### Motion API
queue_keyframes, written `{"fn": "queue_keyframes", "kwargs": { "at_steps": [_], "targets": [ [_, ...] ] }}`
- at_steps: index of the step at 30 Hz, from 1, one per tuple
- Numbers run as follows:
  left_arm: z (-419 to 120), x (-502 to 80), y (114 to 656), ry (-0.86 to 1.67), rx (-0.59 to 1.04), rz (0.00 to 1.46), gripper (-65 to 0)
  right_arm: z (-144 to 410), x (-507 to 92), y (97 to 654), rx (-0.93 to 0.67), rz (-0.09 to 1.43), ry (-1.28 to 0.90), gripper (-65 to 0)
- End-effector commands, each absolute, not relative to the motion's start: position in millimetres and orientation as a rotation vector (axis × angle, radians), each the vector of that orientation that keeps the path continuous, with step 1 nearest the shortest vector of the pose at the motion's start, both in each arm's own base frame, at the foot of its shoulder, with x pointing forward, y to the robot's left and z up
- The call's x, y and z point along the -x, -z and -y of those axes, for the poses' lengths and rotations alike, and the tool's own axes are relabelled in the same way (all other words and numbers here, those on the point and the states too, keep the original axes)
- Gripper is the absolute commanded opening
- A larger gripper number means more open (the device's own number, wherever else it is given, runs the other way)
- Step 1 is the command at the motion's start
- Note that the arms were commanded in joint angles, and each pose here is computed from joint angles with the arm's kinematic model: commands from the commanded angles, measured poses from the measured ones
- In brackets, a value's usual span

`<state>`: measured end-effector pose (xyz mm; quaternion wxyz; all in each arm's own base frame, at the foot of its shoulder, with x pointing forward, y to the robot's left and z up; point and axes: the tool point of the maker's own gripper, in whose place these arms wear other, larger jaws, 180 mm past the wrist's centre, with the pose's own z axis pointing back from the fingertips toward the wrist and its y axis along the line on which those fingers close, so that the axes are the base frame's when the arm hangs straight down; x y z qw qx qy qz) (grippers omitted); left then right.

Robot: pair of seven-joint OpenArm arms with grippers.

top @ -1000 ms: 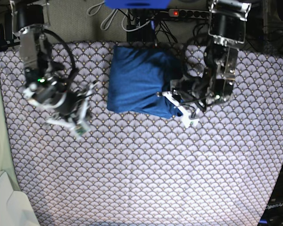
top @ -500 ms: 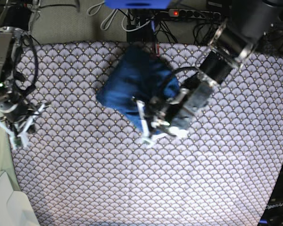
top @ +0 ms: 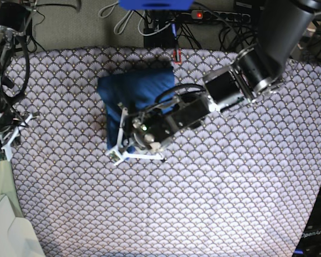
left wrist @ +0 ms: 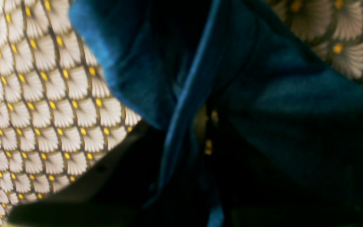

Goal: Fold the T-shirt properly
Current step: 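Drag and rotate the folded bundle with the left gripper to straighten it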

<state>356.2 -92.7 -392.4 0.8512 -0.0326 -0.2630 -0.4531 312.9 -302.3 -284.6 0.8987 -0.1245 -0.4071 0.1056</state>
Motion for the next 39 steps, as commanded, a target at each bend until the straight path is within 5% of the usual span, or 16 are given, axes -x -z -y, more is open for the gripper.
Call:
{"fn": "queue_keyframes", "kwargs": {
  "at_steps": [1,15,22,24,32,39],
  "targets": [
    [106,-368,373,0.967,0.082,0.626,-64.7,305,-320,269,0.277,0.894,-0.227,-64.7],
    [101,-372,378,1.087,-0.078,0.675,-62.8,302,-320,270,0.27,0.892,-0.23,-64.6],
    [104,-372,372,1.098,-0.069,0.702,-28.6,303,-318,273,0.271,0.875,-0.227,-64.6],
    [111,-370,365,1.108,-0.052,0.724,-24.3,304,-316,275,0.272,0.853,-0.223,-64.6],
    [113,-384,333,1.179,-0.218,0.902,-23.8,304,-314,277,0.271,0.84,-0.22,-64.6],
    [74,-404,319,1.05,-0.276,0.89,-23.8,304,-313,279,0.269,0.837,-0.22,-64.6]
  ]
}}
